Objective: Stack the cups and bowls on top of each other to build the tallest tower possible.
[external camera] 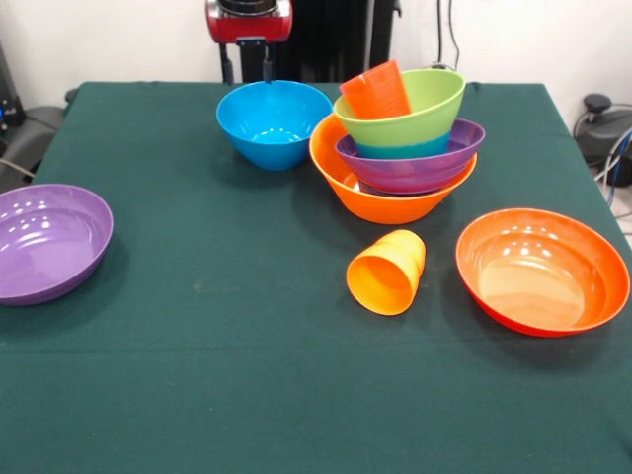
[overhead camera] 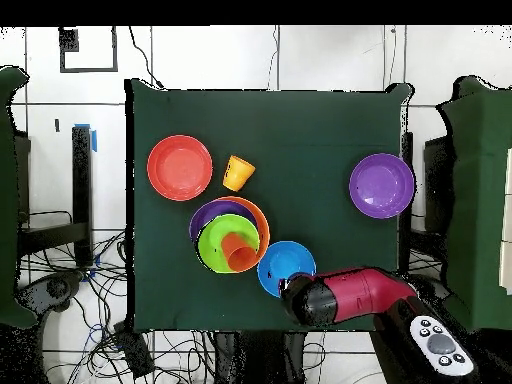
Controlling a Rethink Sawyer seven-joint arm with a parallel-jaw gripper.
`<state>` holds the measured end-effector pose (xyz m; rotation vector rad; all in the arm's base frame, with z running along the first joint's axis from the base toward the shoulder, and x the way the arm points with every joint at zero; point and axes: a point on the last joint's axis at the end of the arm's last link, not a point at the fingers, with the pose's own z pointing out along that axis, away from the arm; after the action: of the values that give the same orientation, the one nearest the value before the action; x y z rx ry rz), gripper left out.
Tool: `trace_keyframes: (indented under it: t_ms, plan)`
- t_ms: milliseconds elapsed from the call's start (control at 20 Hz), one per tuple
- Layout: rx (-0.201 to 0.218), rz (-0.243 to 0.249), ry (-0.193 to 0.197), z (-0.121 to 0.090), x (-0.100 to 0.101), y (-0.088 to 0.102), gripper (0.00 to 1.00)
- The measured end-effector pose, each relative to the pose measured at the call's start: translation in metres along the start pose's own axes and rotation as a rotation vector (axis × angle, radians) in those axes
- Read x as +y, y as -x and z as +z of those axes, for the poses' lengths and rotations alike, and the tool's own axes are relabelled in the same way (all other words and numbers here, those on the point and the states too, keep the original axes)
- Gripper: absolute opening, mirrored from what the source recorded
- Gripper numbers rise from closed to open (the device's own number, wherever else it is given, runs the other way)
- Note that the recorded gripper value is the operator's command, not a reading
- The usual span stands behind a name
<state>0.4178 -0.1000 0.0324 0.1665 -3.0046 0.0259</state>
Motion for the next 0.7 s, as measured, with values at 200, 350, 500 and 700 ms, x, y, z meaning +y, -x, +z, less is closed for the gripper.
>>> trace_keyframes:
  t_ms: [200, 350, 500, 700]
  plan:
    - [0.006, -0.006, 0.006, 0.0054, 0.0012, -0.0010, 1.00]
    - [0.008, -0.005, 0.010, 0.0082, 0.0016, 0.0000, 1.00]
    - [0.007, -0.004, 0.011, 0.0099, 0.0007, 0.0021, 1.00]
    - [0.001, -0.003, 0.006, 0.0102, -0.0020, 0.0057, 1.00]
